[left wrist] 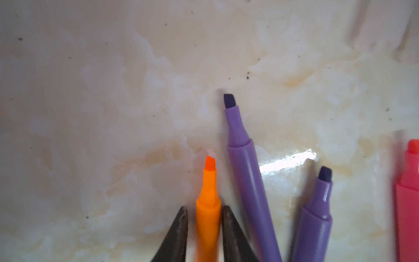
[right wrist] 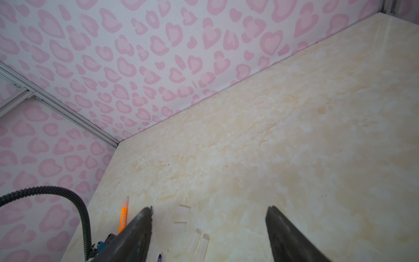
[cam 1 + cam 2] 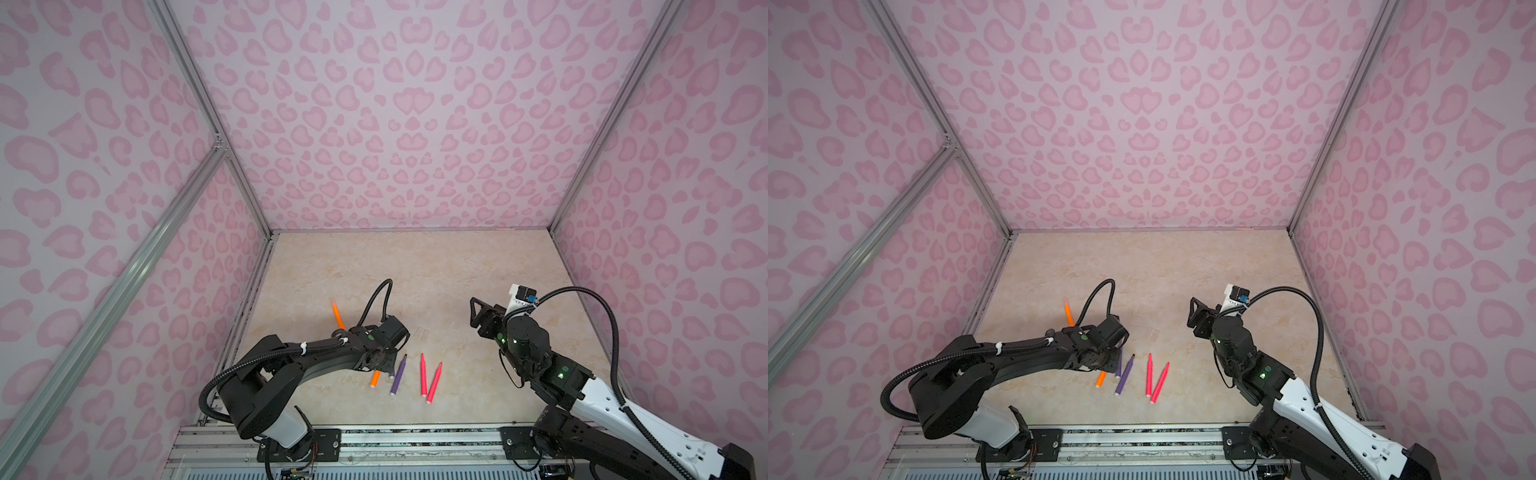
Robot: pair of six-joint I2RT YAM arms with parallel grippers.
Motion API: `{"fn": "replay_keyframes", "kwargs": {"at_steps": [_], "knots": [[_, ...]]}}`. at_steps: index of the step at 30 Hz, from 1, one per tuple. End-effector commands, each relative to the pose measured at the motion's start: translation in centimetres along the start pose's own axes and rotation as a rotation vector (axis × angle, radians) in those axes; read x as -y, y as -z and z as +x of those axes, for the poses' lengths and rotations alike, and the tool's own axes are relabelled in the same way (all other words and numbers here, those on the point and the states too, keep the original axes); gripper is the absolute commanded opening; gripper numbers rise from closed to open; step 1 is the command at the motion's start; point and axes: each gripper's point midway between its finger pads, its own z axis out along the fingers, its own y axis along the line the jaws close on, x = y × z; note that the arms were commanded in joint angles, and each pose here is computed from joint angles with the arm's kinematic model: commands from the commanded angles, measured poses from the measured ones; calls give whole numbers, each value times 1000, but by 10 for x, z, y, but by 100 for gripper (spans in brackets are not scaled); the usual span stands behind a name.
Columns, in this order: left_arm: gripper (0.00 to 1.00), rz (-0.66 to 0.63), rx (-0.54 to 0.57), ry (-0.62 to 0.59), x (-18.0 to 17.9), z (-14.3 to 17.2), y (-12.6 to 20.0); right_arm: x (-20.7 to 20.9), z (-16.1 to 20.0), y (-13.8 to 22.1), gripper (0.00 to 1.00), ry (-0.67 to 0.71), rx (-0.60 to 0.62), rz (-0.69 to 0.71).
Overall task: Insert pens into pen caps
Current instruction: Pick up a pen from the center of the table.
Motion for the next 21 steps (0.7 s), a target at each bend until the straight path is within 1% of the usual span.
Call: {"fn": "replay_keyframes", "kwargs": {"at_steps": [1,6,21], "knots": [[29,7,-94,-7,-2,23,-5,1,-1,0,80,-4,9,1],[30,7,-100,-13,-3,25,-6,1,-1,0,80,-3,10,3],[29,-21,-138,-20,-7,33,-9,1,-1,0,80,-4,9,1]]}}
